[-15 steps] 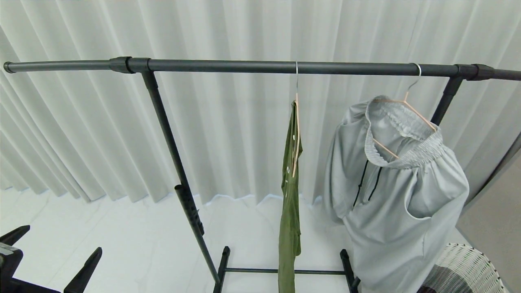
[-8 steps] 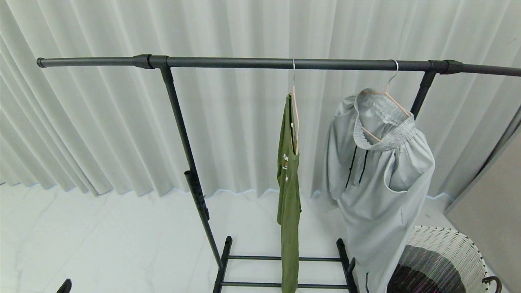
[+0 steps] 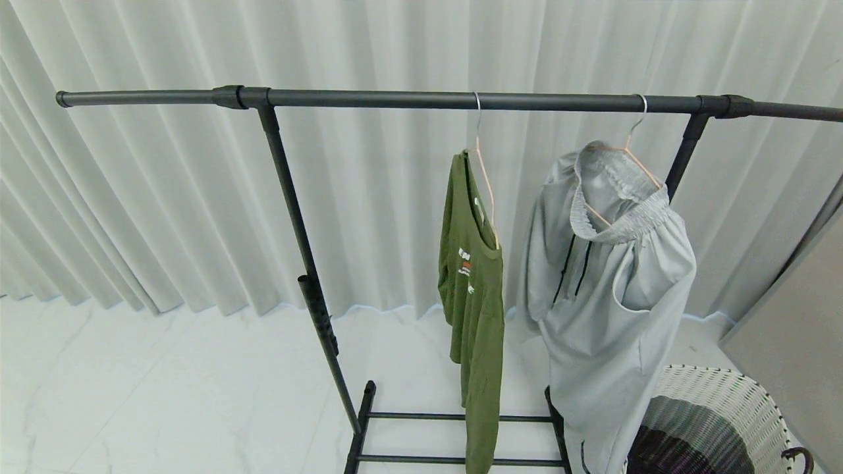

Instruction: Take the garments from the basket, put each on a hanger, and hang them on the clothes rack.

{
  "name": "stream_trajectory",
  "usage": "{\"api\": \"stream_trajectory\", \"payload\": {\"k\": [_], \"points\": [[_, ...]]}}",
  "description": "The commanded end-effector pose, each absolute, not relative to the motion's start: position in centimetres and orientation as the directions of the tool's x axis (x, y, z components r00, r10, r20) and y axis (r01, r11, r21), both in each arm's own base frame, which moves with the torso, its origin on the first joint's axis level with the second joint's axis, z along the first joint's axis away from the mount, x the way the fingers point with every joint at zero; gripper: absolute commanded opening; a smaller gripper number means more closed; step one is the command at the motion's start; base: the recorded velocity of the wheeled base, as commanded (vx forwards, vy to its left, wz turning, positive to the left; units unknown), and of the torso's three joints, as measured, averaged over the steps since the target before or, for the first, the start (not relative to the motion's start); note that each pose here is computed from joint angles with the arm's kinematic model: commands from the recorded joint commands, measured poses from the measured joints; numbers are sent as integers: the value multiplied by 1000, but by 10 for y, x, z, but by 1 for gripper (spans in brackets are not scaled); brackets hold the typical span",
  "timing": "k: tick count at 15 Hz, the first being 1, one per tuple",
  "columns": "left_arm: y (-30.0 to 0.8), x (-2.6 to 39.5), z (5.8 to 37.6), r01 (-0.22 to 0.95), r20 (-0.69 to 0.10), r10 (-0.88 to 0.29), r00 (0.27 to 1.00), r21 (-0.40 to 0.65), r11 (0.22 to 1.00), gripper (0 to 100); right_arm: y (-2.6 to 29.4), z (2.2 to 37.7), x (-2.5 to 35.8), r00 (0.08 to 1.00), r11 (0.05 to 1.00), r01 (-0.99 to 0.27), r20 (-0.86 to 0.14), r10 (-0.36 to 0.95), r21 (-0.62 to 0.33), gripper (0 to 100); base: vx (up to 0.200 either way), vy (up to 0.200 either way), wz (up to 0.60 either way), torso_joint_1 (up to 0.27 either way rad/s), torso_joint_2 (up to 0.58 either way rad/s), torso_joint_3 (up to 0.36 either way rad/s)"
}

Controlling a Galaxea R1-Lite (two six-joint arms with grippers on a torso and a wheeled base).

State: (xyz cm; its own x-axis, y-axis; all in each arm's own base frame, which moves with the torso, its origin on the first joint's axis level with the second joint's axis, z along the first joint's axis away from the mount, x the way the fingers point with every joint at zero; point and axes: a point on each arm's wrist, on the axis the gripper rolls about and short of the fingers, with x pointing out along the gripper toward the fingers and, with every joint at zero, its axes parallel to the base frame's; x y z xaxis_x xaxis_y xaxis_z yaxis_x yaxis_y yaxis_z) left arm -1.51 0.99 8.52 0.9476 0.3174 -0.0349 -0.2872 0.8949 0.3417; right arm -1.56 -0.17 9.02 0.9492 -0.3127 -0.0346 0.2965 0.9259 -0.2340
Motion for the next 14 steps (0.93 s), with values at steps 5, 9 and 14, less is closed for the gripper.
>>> {"api": "stream_trajectory", "payload": {"k": [5, 9, 14], "points": [[11, -17, 82, -376, -40, 384, 922, 139, 916, 100, -3, 85, -16, 921, 903, 376, -22, -388, -208, 100, 0, 0, 0, 0, 0, 0], [7, -16, 82, -166, -42, 173, 984, 122, 978, 100, 0, 85, -15, 972, 955, 223, -27, -232, -194, 100, 0, 0, 0, 0, 0, 0], [0, -16, 77, 139, -99, -130, 987, 92, 986, 100, 3, 76, -16, 992, 997, 47, -116, -53, -57, 100, 0, 0, 0, 0, 0, 0]]}}
